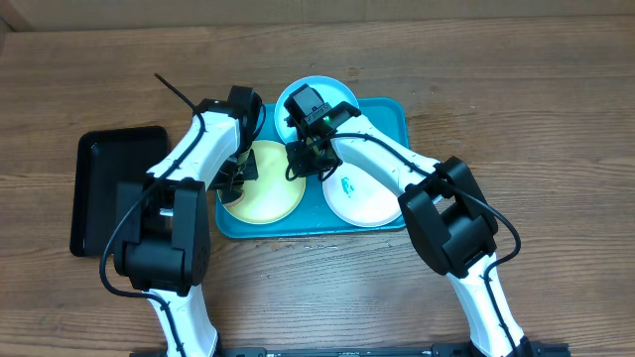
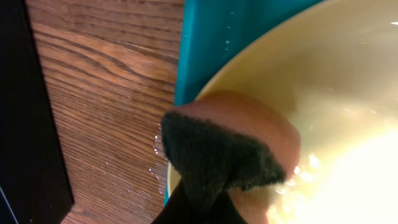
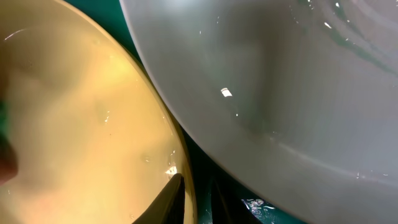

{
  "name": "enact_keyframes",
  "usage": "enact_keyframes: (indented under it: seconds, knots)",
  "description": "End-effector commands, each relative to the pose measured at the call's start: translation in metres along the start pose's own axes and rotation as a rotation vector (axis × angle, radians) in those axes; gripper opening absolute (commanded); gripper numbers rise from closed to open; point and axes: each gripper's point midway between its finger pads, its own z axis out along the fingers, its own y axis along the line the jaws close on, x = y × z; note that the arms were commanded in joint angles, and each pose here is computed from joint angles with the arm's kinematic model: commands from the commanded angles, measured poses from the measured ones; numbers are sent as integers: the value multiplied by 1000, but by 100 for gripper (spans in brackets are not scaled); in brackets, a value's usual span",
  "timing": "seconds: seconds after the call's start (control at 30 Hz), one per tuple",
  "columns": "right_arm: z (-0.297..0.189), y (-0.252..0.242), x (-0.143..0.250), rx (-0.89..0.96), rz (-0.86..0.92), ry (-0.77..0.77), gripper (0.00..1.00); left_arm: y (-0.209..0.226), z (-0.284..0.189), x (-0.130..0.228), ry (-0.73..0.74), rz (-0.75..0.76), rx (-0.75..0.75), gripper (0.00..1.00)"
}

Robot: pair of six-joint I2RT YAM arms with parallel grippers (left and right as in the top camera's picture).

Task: Clean dirty plates on tray and stack at the side
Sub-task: 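Scrub the yellow plate with the sponge in the left gripper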

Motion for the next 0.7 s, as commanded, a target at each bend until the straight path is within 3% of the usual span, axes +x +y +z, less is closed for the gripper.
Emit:
enact_keyframes:
  seconds: [0.0,0.13,0.27,0.47,0.67]
  knots:
    - [3,-9,7,33,5,14,18,-26,-15,-10,1,53,153,4]
    - [3,-9,7,33,5,14,18,-79,-34,-10,24,103,468,4]
    - [3,-9,7,33,4,14,18,-98,-37,-9,33,108,576,4]
    - [3,-9,6,32,4,11,18,-93,-16,-3,28,102,532,4]
    - [3,-10,8,35,5,18,18,-49,18,-4,6,52,301,4]
